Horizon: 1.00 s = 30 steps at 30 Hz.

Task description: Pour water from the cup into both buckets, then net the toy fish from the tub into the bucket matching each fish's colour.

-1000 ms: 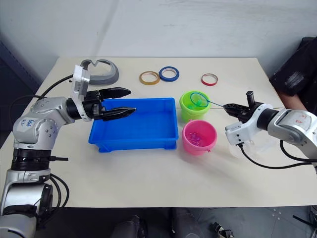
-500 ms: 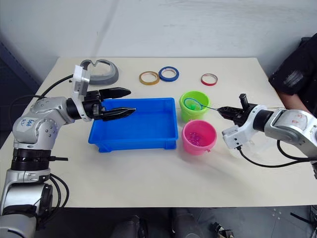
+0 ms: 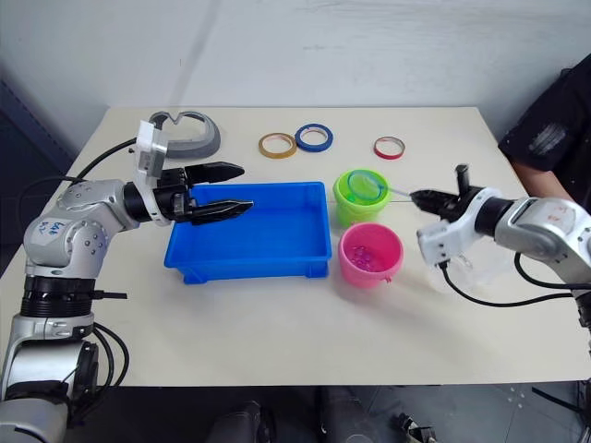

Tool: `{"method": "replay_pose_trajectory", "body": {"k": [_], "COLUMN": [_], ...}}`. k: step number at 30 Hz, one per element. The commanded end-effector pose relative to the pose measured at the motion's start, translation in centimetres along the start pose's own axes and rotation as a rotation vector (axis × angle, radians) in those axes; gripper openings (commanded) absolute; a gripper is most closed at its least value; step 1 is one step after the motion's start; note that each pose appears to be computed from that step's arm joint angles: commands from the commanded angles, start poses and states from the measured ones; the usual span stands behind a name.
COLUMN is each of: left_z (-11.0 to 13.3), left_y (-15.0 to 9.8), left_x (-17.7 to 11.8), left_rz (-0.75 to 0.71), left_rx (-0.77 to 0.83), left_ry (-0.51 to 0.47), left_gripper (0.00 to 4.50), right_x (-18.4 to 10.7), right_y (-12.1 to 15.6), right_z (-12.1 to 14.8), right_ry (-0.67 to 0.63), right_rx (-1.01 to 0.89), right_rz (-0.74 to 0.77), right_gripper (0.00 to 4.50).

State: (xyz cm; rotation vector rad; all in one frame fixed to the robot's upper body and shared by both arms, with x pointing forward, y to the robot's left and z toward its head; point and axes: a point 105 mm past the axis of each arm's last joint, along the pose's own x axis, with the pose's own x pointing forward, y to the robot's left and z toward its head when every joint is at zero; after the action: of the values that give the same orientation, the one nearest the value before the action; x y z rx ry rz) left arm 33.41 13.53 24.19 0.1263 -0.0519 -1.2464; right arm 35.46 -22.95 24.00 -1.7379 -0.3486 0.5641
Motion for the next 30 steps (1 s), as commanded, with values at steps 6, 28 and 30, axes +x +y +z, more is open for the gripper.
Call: {"method": "replay_pose_trajectory", "body": {"k": [6,28,30], "left_z": [0.6,-6.0,-5.8], "left_y": [-4.7,-10.4,-10.2], "left_x": [-3.3,-11.2,-11.2], "left_rz": [-0.198,-0.270,-0.255], "left_rx": [0.131,0.038,0.041], "left_ry": [0.210,0.657,0.645], "left_gripper": [4.47,4.47,4.47], "right_x": [-1.2,0.2,0.6], "right_y": [-3.3,11.6,12.6], "right_z": [1.8,18.4,18.3], "right_ry": [-0.216,-0.584,-0.557], "right_rx": [0.894,1.076,1.056], "right_rz": [-0.073,0.657,0.657], "right_gripper": [0.00,0.00,0.00]}}
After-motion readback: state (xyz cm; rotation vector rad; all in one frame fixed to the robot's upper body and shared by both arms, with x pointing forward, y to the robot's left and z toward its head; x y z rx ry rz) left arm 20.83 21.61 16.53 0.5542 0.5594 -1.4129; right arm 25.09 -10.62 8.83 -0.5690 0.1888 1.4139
